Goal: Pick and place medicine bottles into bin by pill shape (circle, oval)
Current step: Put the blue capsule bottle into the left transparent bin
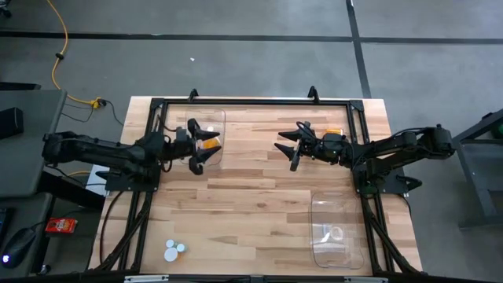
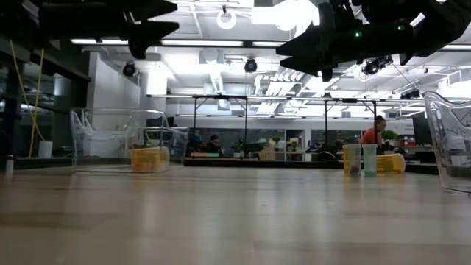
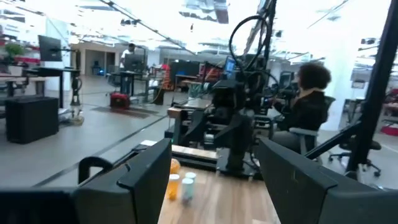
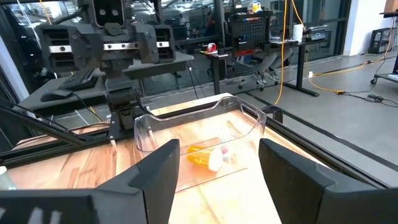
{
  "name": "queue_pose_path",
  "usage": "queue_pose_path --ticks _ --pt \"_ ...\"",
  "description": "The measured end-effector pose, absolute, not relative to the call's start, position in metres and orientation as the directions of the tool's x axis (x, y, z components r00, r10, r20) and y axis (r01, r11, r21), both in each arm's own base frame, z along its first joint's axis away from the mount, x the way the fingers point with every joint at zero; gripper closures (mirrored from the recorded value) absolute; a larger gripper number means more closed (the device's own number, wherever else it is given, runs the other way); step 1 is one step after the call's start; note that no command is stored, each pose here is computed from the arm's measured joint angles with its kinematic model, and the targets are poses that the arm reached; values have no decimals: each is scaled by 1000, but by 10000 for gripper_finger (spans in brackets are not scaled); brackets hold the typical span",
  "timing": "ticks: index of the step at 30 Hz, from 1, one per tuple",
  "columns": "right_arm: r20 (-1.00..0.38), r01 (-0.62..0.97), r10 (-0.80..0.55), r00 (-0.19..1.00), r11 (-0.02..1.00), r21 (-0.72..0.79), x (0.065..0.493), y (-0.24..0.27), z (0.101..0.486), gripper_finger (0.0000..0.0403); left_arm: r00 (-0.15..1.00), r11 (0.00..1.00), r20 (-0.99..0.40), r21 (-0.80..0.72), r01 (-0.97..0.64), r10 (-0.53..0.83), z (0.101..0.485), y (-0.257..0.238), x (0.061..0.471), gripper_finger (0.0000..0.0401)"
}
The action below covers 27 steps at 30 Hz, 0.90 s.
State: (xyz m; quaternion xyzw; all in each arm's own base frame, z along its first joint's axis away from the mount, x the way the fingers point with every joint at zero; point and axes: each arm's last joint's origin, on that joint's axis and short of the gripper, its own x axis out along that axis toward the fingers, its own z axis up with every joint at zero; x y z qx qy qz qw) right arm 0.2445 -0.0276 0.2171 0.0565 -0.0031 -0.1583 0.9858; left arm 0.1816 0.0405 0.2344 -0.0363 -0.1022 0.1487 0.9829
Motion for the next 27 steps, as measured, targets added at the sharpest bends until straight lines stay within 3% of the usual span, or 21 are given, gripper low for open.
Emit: queue_pose_path --ticks 12,16,22,27 --pt "-35 314 -312 949 938 147 245 -28 215 190 938 953 179 -108 -283 298 233 43 181 174" --pt "-169 389 -359 918 897 210 248 -30 211 190 938 953 179 -108 -282 298 233 43 182 174" --pt "-635 613 -434 639 786 79 255 -37 219 190 938 953 179 -107 -282 297 233 43 182 174" --pt "-755 757 -530 387 649 -68 246 -34 214 190 938 954 177 -107 -282 297 233 43 182 174"
